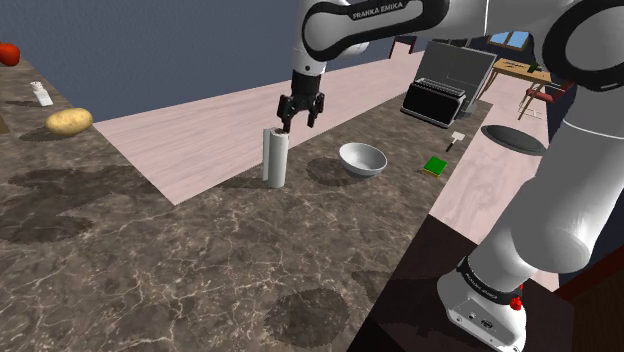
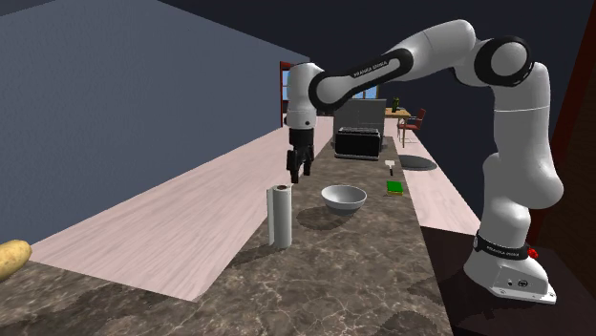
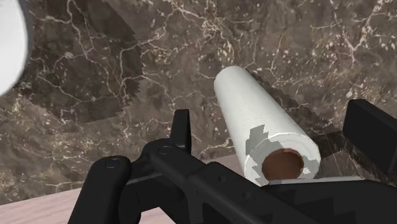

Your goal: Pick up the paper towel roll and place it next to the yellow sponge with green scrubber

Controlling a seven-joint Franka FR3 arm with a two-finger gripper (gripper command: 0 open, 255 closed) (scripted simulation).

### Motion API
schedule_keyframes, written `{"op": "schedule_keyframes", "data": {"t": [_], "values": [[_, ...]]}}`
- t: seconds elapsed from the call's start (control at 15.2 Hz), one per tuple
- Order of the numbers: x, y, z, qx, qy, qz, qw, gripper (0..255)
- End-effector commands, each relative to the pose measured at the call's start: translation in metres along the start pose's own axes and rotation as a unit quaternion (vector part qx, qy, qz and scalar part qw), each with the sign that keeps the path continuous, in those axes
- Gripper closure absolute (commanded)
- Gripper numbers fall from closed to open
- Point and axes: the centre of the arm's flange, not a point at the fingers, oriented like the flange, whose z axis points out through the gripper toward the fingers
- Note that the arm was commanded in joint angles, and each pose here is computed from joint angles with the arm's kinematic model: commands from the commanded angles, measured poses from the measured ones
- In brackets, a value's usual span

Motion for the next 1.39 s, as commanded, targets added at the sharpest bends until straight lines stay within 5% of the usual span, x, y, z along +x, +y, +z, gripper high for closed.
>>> {"op": "schedule_keyframes", "data": {"t": [0.0, 0.66, 1.12, 1.19, 1.32], "values": [[0.023, -0.011, 0.01, -0.001, -0.003, -0.005, 1.0, 0], [0.041, -0.023, 0.06, -0.002, -0.005, -0.009, 0.9999, 0], [0.041, -0.023, 0.06, -0.002, -0.006, -0.009, 0.9999, 0], [0.041, -0.023, 0.06, -0.002, -0.006, -0.009, 0.9999, 255], [0.041, -0.023, 0.06, -0.002, -0.006, -0.009, 0.9999, 255]]}}
